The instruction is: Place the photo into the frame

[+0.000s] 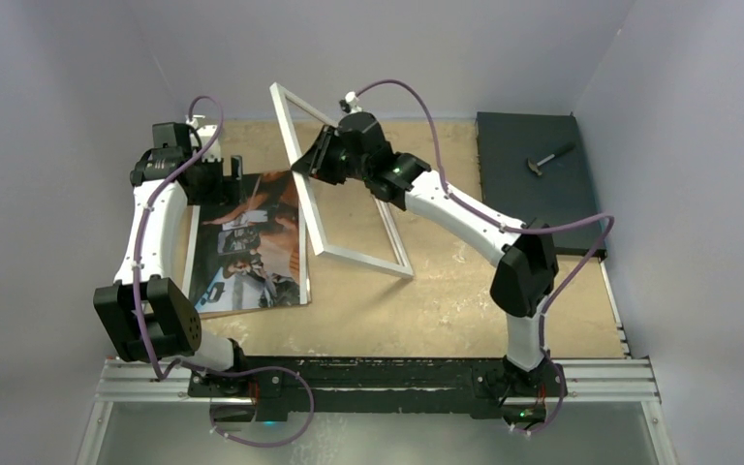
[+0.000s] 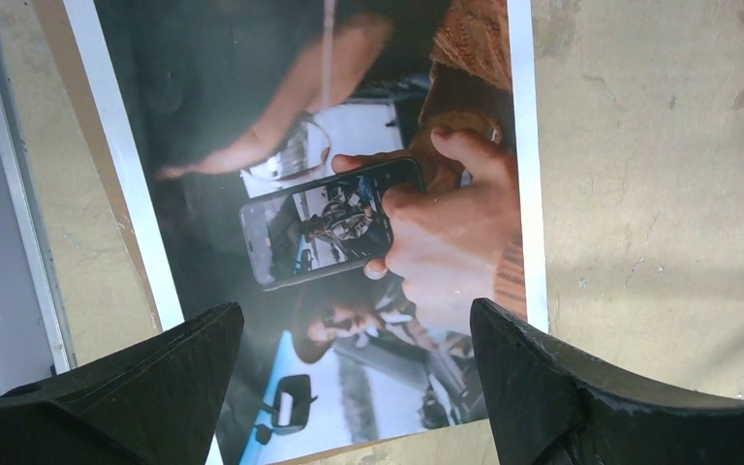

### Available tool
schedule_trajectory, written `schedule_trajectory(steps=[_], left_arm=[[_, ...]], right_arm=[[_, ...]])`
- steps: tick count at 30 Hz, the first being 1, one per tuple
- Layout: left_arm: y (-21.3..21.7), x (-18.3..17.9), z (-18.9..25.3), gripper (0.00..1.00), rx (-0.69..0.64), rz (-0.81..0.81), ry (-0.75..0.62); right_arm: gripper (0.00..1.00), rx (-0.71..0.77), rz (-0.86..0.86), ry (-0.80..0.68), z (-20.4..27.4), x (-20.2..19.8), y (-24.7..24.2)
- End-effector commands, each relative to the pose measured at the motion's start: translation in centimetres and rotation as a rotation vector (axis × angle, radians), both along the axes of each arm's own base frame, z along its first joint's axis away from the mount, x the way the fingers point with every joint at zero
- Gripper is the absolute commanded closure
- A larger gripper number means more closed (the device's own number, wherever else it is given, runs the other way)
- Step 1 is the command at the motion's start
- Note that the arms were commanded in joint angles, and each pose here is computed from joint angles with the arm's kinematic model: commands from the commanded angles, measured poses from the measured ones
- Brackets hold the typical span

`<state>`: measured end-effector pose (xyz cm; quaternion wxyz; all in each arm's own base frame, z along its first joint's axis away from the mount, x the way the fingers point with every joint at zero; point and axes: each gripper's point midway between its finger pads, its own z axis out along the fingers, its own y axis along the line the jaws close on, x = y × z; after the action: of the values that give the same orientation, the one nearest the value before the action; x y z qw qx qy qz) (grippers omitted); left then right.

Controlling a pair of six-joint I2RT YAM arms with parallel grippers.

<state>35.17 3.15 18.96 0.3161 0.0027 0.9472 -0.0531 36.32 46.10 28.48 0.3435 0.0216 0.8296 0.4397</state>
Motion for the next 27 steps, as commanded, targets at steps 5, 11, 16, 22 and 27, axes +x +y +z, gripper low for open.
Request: schedule_trajectory(steps=[5, 11, 16, 22, 27], left_arm=[[-0.7, -0.3, 2.5, 0.15, -0.017, -0.036, -0.050], [-1.0, -0.3, 3.5, 0.14, -0.025, -0.041, -0.072], [-1.3, -0.3, 3.8, 0.14, -0.044, -0.044, -0.078], [-1.9, -0.2, 4.1, 0.14, -0.070, -0.059, -0.086], [-4.1, 0.4, 4.8, 0.14, -0.083, -0.099, -0.106]], right_arm=[[1.00, 0.450, 0.158, 0.142, 7.7, -2.2, -1.0], [1.00, 0.566, 0.229, 0.163, 11.1, -3.3, -1.3], [1.00, 0.612, 0.232, 0.143, 13.4, -3.4, -1.9], [1.00, 0.612, 0.176, 0.188, 11.0, -2.5, -4.0], [1.00, 0.657, 0.115, 0.234, 8.0, -1.5, -7.6]])
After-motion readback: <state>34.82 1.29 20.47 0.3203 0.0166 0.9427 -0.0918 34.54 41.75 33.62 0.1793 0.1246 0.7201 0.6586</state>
